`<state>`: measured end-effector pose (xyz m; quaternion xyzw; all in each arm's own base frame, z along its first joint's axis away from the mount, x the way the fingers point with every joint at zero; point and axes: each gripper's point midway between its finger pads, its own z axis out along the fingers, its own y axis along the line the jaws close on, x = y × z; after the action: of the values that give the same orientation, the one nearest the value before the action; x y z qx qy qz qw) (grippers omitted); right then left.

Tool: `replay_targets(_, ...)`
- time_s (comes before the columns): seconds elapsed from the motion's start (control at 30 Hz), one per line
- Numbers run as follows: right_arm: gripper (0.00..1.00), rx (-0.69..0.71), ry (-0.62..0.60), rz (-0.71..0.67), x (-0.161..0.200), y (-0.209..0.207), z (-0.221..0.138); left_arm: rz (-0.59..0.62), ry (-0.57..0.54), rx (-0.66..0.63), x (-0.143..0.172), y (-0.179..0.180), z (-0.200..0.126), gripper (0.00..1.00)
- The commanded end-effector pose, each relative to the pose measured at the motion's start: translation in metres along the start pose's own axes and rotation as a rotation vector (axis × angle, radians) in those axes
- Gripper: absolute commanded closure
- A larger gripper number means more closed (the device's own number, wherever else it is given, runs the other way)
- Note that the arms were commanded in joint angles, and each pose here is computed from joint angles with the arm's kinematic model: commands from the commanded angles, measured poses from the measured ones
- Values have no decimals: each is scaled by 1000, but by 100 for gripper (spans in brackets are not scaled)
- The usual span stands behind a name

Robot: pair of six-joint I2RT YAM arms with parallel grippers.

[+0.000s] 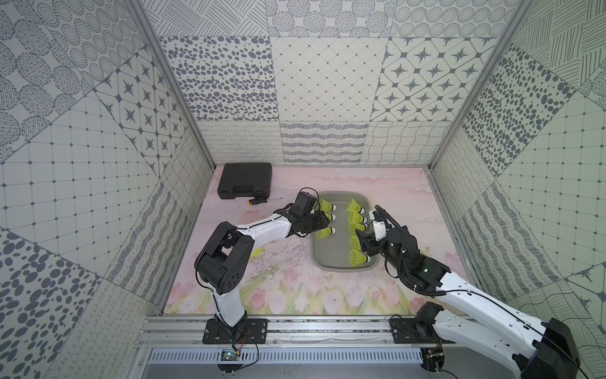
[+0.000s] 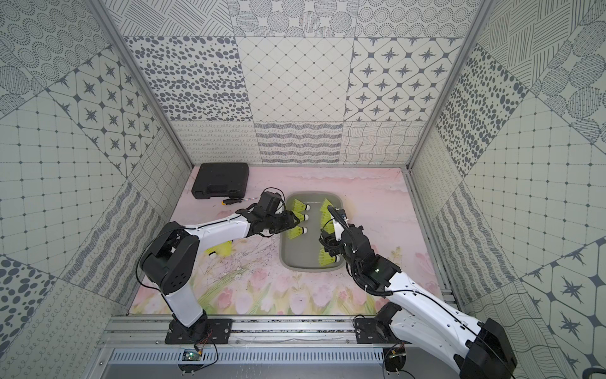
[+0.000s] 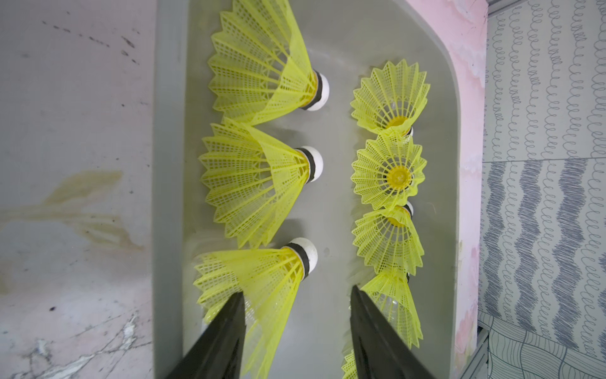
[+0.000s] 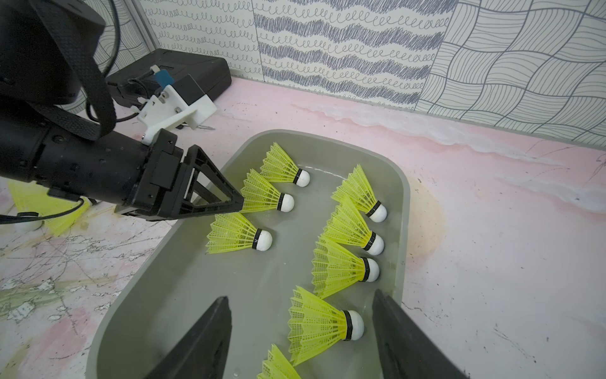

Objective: Put the shuttlecocks into the storage box
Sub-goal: Place the shuttlecock in the storage box.

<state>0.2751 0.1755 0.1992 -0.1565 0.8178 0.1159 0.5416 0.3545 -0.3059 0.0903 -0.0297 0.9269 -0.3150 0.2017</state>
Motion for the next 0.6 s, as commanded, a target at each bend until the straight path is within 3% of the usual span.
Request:
replay_targets(0.0,29,-3,-29,22,-5,-1,-2,61,-5,-24,0,-1,-8,45)
replay_targets(0.27,28,2,-34,24,-6,-3,-3,112,-82,-81,-10,2,-40,43)
replay_targets(0.57,28,6,-33,25,-6,-4,-4,128,-235,-265,-30,37,-111,40)
